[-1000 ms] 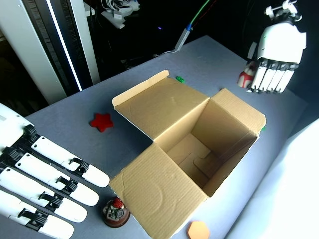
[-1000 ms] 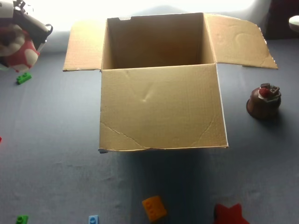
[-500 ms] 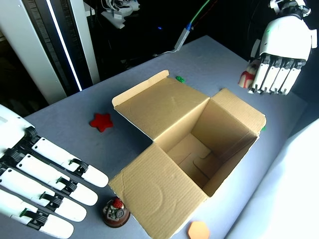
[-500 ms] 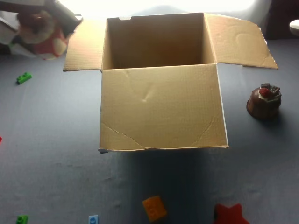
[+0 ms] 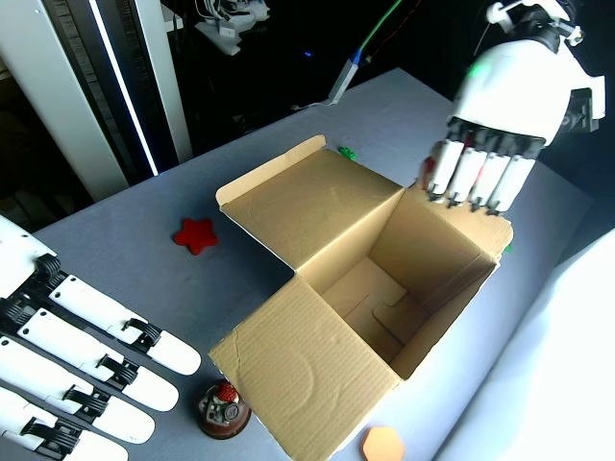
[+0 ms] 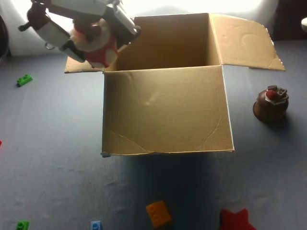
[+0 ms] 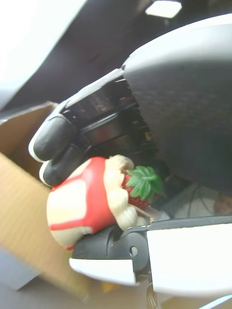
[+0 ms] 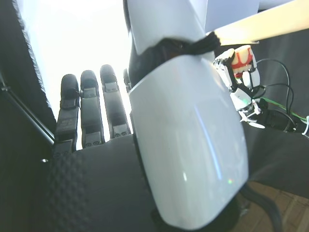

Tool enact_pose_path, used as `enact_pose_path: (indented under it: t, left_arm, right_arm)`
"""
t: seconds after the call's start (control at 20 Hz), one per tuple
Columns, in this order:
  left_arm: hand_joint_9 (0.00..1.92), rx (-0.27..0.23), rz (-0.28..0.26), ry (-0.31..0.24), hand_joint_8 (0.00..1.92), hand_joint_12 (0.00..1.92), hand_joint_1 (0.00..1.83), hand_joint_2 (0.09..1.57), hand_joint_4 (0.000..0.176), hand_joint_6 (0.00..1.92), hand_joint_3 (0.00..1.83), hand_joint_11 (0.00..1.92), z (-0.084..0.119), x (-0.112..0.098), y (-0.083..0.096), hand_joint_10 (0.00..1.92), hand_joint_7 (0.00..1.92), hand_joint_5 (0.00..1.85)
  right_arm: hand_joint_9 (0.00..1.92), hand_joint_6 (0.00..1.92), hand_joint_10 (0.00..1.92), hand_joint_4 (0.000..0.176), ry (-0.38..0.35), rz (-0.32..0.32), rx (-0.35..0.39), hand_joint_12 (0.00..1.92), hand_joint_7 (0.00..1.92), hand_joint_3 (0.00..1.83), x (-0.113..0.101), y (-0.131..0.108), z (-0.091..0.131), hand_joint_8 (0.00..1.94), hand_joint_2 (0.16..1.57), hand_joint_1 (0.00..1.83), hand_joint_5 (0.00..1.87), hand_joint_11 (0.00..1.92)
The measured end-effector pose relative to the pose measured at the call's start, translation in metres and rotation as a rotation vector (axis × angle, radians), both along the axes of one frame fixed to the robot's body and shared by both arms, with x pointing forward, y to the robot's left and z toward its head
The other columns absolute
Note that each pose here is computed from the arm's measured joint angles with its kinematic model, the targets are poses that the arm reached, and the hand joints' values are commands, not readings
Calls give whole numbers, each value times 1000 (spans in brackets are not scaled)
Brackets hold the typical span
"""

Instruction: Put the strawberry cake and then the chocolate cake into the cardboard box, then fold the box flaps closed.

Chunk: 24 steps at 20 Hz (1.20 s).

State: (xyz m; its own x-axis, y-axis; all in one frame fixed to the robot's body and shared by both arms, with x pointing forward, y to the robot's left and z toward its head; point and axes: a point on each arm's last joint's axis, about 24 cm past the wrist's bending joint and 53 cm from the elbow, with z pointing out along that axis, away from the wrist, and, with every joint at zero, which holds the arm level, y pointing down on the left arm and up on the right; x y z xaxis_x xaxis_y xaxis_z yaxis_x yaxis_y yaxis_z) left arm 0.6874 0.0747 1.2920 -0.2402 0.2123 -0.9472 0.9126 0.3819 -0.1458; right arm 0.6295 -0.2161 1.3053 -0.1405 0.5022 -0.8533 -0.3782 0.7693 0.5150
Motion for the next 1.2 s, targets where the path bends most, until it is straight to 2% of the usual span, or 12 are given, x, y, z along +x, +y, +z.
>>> enact_pose_path:
  t: [0.1, 0.15, 0.2, 0.35, 0.75, 0.8, 0.9, 1.0, 1.1, 1.2]
  left_arm:
    - [767, 11, -9, -6, 1456, 1617, 1167, 1259, 0, 1334, 3, 658, 0, 2, -8, 1298, 805, 644]
    - [805, 16, -13, -10, 1396, 1558, 1184, 1230, 0, 1243, 1, 684, 0, 4, -14, 1231, 839, 712]
    - [815, 17, -15, -12, 1394, 1528, 1183, 1229, 0, 1246, 2, 695, 1, 7, -18, 1208, 841, 712]
    - [795, 18, -11, -13, 1461, 1601, 1185, 1249, 0, 1287, 0, 694, 3, 15, -26, 1345, 823, 666]
    - [795, 56, -21, -17, 1455, 1540, 1172, 1258, 0, 1333, 1, 692, -10, 25, -47, 1283, 814, 644]
    - [771, 57, -27, -17, 1451, 1548, 1159, 1267, 0, 1380, 2, 655, -10, 24, -49, 1260, 800, 623]
    - [813, 56, -34, -23, 1351, 1481, 1156, 1262, 0, 1434, 0, 626, -9, 23, -55, 989, 821, 604]
    - [792, 66, -39, -27, 1366, 1446, 1129, 1276, 0, 1487, 0, 566, -10, 23, -58, 810, 770, 609]
    - [785, 71, -41, -30, 1382, 1454, 1127, 1280, 0, 1487, 0, 539, -11, 23, -60, 803, 768, 600]
    - [810, 79, -53, -39, 1368, 1431, 1138, 1277, 0, 1486, 0, 542, -11, 21, -66, 806, 787, 591]
  right_arm:
    - [125, 10, 6, 0, -1, 0, 1, 372, 150, 0, 0, 0, 0, 3, 990, 1183, 88, 0]
    - [118, 3, 2, 0, -1, 0, 1, 378, 144, 8, 0, 0, 0, 1, 1012, 1162, 63, 0]
    - [127, 4, 4, 1, -1, 0, 0, 416, 153, 9, 0, 0, 0, 2, 1018, 1169, 72, 0]
    - [134, 4, 3, 0, -1, 0, 1, 353, 156, 0, 0, 0, 0, 0, 972, 1225, 84, 0]
    - [145, 3, 2, 0, -10, -8, 4, 419, 166, 0, 1, -3, 3, 1, 979, 1198, 78, 0]
    - [144, 2, 1, 0, -10, -8, 4, 445, 165, 0, 1, -3, 2, 0, 974, 1204, 79, 0]
    - [132, 2, 0, 0, -9, -10, 4, 409, 169, 0, 1, -3, 2, 1, 976, 1196, 80, 0]
    - [129, 1, 1, 0, 2, -16, 25, 347, 165, 0, 2, -5, 1, 2, 975, 1216, 69, 0]
    - [146, 3, 5, 0, 6, -17, 30, 420, 178, 0, 2, -6, 1, 3, 972, 1199, 73, 0]
    - [144, 3, 3, 0, 8, -19, 32, 394, 179, 1, 3, -6, 1, 2, 978, 1205, 80, 0]
